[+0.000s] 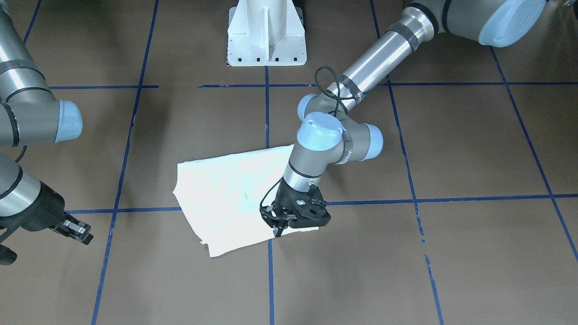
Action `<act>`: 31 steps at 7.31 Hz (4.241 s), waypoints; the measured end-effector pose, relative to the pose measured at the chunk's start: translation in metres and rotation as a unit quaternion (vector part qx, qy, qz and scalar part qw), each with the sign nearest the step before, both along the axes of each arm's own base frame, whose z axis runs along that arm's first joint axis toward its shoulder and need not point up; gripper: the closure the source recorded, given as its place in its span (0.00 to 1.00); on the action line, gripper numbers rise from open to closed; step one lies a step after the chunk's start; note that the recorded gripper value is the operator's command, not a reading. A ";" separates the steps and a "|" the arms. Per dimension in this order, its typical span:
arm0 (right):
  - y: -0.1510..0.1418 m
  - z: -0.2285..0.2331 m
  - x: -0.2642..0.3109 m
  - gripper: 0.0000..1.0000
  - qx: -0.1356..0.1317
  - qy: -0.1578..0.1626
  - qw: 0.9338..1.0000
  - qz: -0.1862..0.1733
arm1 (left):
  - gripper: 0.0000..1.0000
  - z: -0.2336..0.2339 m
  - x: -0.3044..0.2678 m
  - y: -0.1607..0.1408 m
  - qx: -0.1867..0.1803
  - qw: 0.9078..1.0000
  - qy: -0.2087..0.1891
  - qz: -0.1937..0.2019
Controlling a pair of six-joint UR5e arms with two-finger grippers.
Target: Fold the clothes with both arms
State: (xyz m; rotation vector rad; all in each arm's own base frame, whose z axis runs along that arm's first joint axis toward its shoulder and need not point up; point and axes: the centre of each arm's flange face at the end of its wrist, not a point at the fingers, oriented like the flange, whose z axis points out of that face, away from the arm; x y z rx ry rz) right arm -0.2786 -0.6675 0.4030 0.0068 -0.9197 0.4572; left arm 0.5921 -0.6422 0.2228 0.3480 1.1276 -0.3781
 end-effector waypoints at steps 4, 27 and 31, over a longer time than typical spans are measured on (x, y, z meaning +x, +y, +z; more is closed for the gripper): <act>-0.006 0.016 0.034 1.00 0.013 0.009 1.000 -0.002 | 1.00 0.019 -0.106 -0.027 0.029 0.999 -0.015 0.015; 0.087 0.199 0.287 0.00 0.096 0.074 0.973 -0.195 | 0.00 0.383 -0.627 0.131 -0.039 0.954 -0.138 0.264; 0.087 0.199 0.287 0.00 0.096 0.075 0.973 -0.195 | 0.00 0.394 -0.629 0.130 -0.048 0.954 -0.136 0.262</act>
